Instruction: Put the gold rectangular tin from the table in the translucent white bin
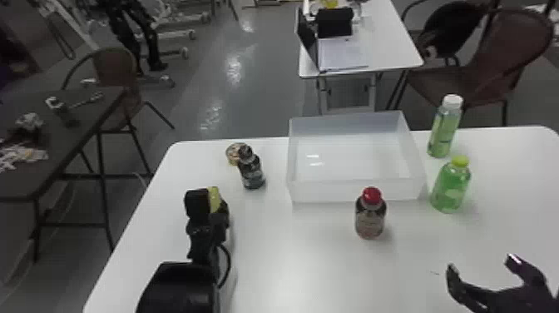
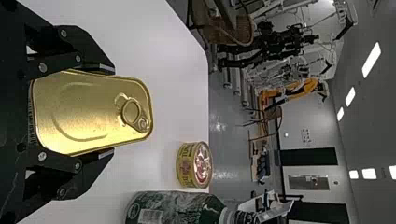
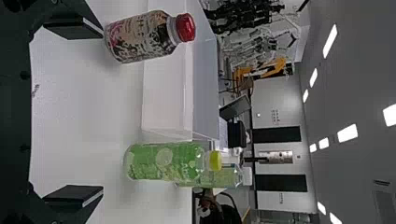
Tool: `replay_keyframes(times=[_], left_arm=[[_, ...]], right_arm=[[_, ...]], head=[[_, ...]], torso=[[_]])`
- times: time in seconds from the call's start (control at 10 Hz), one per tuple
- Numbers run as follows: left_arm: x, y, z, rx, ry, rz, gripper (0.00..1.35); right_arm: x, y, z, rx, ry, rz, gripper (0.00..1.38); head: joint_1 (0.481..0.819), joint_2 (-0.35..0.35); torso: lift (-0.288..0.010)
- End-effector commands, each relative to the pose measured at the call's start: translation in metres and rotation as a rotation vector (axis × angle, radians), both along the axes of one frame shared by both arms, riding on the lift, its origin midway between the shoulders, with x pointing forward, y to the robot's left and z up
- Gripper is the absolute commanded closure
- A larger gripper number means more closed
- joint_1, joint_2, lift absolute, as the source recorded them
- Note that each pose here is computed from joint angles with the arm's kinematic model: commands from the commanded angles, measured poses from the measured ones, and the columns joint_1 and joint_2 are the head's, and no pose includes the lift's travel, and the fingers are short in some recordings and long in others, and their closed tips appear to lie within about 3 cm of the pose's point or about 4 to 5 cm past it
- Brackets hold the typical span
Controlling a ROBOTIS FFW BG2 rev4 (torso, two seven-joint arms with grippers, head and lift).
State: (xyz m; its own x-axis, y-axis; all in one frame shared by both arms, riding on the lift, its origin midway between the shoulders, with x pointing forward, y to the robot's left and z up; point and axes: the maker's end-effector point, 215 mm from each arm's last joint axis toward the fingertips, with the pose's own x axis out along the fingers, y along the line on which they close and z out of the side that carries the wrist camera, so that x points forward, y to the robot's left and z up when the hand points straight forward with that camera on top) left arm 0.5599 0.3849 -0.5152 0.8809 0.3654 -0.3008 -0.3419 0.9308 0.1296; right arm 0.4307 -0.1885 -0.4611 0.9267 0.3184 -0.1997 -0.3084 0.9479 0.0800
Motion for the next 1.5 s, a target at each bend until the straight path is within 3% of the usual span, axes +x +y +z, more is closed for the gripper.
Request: replay_keyframes(times=[0.0,0.5,0.8,1.0,1.2,1.4], left_arm=[[0.000,-0.003,0.003,0.004,-0.016,-0.014,0.83],[0.044,-0.047,0.137,0.039,-0.310,-0.138,0.83],[0.074,-0.126,0.198,-0.009,-0.419,-0.326,0.83],[0.090,-0.190,0.210,-0.043,-0.405,-0.468,0.83],[0.104,-0.248,0.202,-0.061,-0.349,-0.616,0.83],[0.122,-0.288,0.182,0.013,-0.255,-0.789,0.83]], right_arm=[[0.000,-0.001,-0.001,-0.004,0.002,-0.001,0.12],[-0.001,-0.001,-0.006,-0.001,0.011,-0.001,0.12],[0.000,-0.001,-0.009,0.000,0.015,-0.001,0.12],[0.001,-0.001,-0.009,0.002,0.015,-0.001,0.12],[0.003,-0.001,-0.009,0.004,0.015,-0.002,0.12],[0.004,-0.003,-0.009,-0.001,0.015,0.000,0.12]], head=[[0.695,0.217],[0.695,0.186],[0.695,0.123],[0.695,0.054],[0.695,0.000],[0.695,-0.066]], torso=[[-0.058],[-0.058],[-0.058],[-0.058],[-0.058],[-0.058]])
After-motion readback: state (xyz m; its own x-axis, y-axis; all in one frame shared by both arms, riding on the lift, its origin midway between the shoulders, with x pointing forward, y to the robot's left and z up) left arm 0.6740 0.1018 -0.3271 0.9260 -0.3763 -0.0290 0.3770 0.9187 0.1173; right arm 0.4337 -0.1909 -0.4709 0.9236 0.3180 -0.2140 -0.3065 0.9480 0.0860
